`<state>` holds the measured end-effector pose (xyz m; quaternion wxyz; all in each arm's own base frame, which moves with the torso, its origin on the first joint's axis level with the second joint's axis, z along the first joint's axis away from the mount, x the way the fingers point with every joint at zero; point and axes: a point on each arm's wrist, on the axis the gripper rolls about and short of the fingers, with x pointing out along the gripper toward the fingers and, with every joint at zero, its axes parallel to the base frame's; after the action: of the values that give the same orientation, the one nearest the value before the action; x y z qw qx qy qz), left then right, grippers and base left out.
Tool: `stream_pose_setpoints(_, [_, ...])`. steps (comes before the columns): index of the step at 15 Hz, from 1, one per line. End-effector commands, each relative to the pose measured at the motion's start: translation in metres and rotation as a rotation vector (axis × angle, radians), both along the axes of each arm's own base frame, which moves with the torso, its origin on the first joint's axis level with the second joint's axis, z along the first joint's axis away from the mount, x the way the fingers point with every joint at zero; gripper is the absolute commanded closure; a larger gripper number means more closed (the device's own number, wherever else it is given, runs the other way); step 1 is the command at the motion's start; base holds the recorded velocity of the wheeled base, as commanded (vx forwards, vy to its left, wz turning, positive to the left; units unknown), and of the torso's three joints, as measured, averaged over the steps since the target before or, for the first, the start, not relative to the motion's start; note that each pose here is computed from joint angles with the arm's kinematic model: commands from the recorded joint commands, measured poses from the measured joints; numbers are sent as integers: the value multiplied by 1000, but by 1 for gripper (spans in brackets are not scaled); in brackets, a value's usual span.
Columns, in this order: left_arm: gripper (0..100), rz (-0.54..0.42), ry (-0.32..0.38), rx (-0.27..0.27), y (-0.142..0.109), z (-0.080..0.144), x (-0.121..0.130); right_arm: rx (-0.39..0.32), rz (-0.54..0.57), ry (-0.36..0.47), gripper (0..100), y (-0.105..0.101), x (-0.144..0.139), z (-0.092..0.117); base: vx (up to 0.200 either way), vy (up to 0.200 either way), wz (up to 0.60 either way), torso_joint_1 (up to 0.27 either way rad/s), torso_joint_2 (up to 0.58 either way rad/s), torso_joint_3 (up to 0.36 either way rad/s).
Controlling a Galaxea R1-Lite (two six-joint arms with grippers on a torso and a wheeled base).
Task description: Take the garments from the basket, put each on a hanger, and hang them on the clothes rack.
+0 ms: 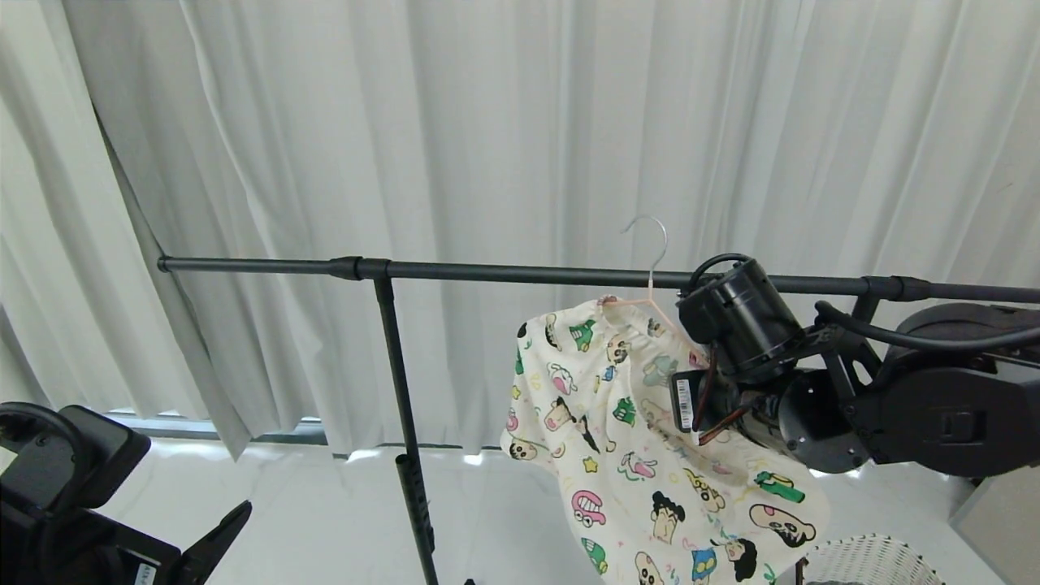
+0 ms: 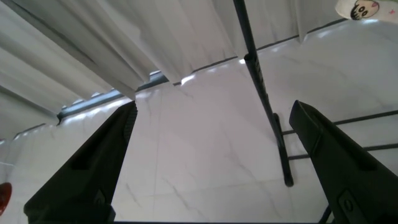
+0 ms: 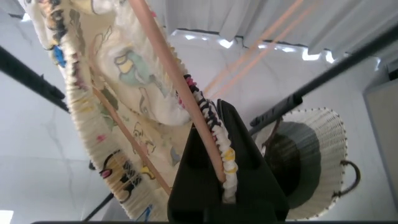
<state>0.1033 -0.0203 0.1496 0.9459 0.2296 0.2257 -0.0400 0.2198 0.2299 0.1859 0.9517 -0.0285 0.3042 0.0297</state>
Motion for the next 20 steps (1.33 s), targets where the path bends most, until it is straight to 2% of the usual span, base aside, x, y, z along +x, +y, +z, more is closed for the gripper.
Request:
stream_pose_setpoints(1, [0,0,1,1,0,-1,-1,-3,1,3,100,0,0,-1,200,0,0,2,2,2])
stream_pose_setpoints(10, [0,-4,-14,-1,1,-1,-5,-61,-92,66,100,-17,22,-20,0,0,0,0,0,0])
stream_pose_setpoints(16, [0,-8,-1,3,1,-4,-7,-104,-88,106,100,-8,30,-40,0,0,0,0,0,0])
stream_pose_setpoints(20, [0,-10,-1,3,1,-4,-6,-109,-99,112,100,-6,36,-45,0,0,0,0,0,0])
